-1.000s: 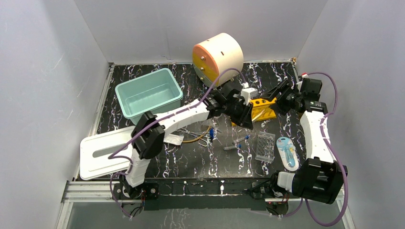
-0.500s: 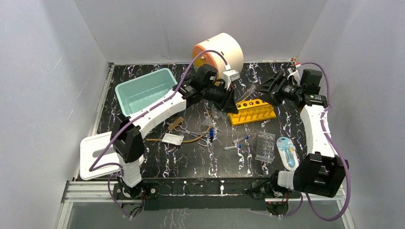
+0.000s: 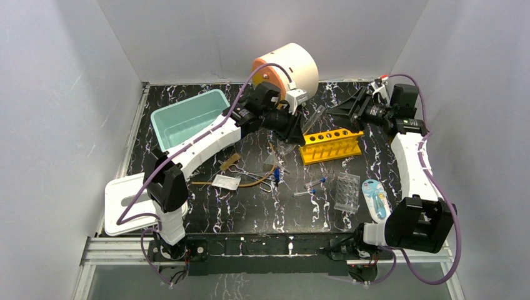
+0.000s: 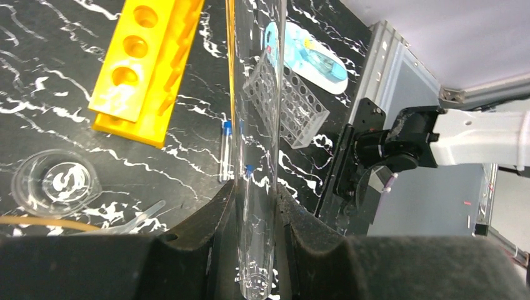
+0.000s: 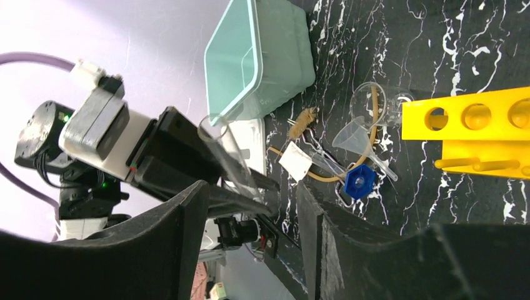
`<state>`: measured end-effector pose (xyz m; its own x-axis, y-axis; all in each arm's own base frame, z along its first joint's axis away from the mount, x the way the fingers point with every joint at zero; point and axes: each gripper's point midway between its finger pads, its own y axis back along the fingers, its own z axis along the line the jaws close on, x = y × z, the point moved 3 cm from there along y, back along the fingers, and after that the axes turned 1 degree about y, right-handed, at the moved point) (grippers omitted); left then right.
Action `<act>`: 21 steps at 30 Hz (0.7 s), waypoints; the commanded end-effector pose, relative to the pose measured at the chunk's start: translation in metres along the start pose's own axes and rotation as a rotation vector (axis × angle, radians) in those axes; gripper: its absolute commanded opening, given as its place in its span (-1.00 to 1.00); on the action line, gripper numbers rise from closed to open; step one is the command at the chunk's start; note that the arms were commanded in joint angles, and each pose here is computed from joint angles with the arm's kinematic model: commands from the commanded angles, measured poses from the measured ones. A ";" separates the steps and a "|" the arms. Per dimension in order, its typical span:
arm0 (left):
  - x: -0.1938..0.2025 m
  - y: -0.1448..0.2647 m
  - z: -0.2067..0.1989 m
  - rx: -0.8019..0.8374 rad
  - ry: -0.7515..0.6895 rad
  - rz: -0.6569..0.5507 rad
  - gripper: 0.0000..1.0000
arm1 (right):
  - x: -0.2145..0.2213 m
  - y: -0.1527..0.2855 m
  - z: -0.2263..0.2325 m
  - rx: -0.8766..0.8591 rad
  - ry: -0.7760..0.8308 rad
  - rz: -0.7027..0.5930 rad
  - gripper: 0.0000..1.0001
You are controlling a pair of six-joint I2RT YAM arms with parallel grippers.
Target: Organize the chemistry lab equipment
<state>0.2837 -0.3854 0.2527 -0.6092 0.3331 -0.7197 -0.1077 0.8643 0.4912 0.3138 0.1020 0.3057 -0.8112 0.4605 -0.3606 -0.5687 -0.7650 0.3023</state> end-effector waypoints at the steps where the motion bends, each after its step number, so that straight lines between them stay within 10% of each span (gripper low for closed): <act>1: -0.019 0.016 0.000 -0.020 0.023 -0.051 -1.00 | -0.012 0.005 0.026 -0.054 0.121 -0.019 0.22; 13: -0.004 0.015 -0.025 0.204 -0.025 0.039 -1.00 | -0.003 -0.021 0.036 -0.071 0.201 0.062 0.45; 21: -0.001 0.020 -0.024 0.188 -0.069 0.049 -1.00 | 0.009 -0.029 0.032 -0.065 0.160 0.115 0.00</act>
<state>0.2695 -0.3794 0.2541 -0.6082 0.3944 -0.6889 0.0538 0.8863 0.4599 0.3233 0.1348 0.3045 -0.8484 0.3268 -0.4165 -0.4736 -0.8200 0.3215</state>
